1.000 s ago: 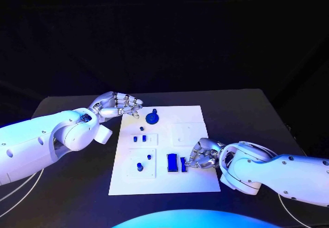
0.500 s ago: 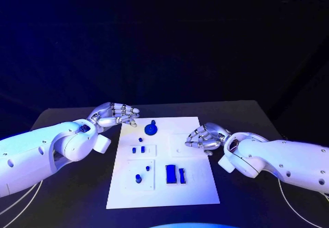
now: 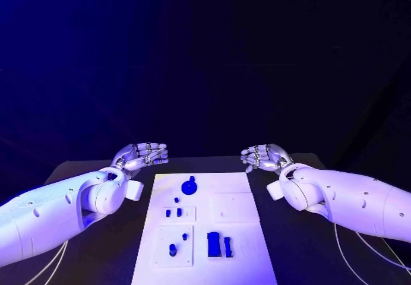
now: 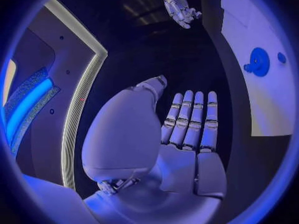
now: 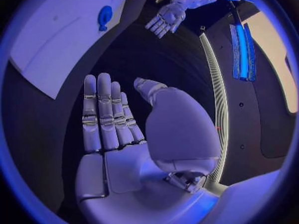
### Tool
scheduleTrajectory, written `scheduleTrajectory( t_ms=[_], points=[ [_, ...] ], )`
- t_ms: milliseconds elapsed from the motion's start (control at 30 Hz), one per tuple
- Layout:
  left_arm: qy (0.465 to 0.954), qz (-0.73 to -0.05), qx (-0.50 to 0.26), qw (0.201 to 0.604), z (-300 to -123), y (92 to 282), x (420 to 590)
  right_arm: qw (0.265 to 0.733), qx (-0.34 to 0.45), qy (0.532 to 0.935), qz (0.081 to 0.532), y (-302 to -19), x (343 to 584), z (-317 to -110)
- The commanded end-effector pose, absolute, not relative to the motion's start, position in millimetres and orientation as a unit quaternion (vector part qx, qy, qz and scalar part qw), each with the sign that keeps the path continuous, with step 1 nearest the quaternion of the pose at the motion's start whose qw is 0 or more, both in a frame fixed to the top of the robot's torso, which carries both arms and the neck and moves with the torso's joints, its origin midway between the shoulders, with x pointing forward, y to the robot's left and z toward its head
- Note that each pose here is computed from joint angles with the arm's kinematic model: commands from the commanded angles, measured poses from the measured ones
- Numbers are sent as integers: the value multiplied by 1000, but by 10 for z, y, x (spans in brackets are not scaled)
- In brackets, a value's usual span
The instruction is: Assemble the parts on the task board
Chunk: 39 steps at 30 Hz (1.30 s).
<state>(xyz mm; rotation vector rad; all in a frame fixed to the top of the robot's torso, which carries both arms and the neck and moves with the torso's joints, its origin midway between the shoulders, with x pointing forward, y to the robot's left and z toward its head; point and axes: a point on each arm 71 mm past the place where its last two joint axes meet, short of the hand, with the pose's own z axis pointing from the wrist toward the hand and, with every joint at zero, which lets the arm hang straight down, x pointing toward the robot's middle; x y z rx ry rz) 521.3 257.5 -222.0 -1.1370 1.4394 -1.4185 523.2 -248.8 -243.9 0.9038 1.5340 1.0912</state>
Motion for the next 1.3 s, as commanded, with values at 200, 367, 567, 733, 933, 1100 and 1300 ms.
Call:
scheduleTrajectory(
  t_ms=[200, 367, 567, 733, 933, 1100, 1300],
  points=[
    [544, -557, -470, 416, -2263, 2618, 5261, 505, 391, 610, 470, -2492, 5345, -2429],
    [540, -554, -472, 422, -2270, 2559, 5221, 505, 401, 598, 476, -2428, 5282, -2428],
    [530, -544, -480, 439, -2281, 2393, 5096, 502, 432, 565, 492, -2251, 5089, -2402],
    [517, -529, -489, 462, -2278, 2181, 4906, 497, 468, 529, 503, -2064, 4843, -2332],
    [507, -515, -495, 482, -2259, 2009, 4721, 494, 492, 507, 506, -1952, 4666, -2263],
    [503, -508, -498, 492, -2244, 1935, 4631, 493, 498, 502, 507, -1924, 4618, -2242],
    [502, -507, -498, 493, -2242, 1924, 4618, 493, 498, 502, 507, -1924, 4618, -2242]
  ],
)
